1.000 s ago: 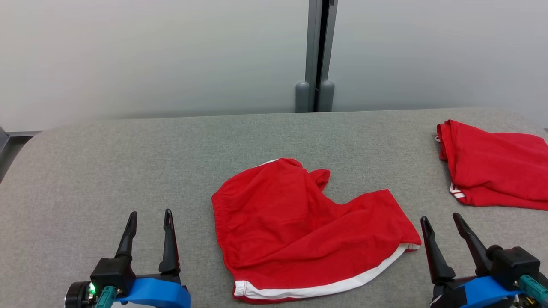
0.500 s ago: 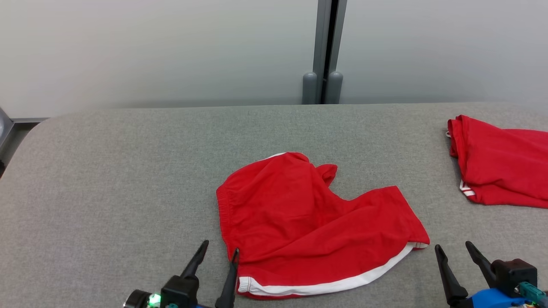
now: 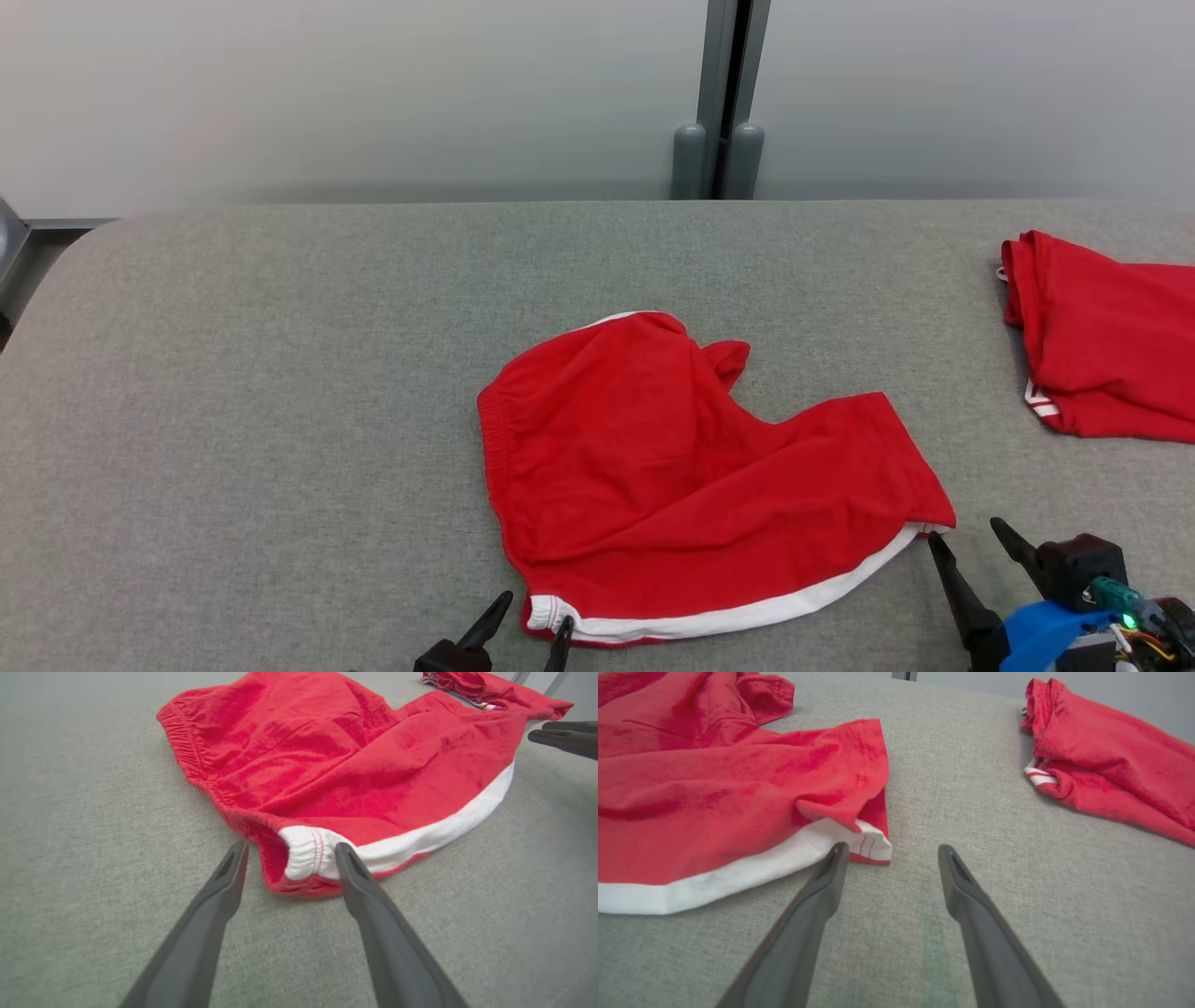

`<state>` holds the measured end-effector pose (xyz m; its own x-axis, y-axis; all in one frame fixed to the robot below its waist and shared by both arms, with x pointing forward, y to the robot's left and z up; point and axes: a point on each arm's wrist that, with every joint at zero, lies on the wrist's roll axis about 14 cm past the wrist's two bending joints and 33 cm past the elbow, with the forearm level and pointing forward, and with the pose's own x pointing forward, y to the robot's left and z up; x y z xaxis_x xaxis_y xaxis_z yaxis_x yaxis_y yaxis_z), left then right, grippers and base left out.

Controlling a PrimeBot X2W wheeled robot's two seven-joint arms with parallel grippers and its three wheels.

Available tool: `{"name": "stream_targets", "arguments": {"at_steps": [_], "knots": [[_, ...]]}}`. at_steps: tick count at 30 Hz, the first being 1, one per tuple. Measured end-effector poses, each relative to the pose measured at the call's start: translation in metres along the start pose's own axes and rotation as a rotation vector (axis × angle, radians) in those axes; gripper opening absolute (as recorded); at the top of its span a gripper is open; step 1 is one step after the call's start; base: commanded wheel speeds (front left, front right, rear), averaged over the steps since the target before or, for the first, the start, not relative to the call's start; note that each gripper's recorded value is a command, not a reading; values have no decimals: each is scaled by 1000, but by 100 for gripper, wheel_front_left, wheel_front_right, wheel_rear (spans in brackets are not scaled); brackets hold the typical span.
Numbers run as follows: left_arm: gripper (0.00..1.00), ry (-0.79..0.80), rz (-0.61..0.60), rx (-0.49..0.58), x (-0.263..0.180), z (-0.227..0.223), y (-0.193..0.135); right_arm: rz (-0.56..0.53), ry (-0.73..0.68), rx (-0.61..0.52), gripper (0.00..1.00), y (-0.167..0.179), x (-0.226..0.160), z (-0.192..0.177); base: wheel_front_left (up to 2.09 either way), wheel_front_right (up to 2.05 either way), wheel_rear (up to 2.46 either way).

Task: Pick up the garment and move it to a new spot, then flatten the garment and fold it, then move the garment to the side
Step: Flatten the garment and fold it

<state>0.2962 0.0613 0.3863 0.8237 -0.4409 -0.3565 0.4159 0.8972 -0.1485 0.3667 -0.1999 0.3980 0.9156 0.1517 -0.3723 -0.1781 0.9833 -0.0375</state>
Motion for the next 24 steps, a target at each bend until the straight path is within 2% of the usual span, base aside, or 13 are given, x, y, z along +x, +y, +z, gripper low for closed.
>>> {"name": "stream_targets", "arguments": {"at_steps": [18,19,20,21,22,24], "knots": [[100,107,-74,-24,18,-21,-15,153,47,-96,100,26,38,-3,0,0,0],[85,120,-74,-32,18,-24,-15,158,54,-97,100,26,39,-4,0,0,0],[47,128,-76,-35,19,-25,-15,165,64,-99,67,28,40,-6,0,0,0],[32,130,-80,-32,20,-25,-15,171,64,-98,40,30,40,-6,0,0,0],[0,135,-86,-31,21,-25,-17,177,65,-96,0,32,41,-6,0,0,0],[0,140,-93,-36,22,-26,-19,182,59,-81,0,34,40,-6,0,0,0]]}}
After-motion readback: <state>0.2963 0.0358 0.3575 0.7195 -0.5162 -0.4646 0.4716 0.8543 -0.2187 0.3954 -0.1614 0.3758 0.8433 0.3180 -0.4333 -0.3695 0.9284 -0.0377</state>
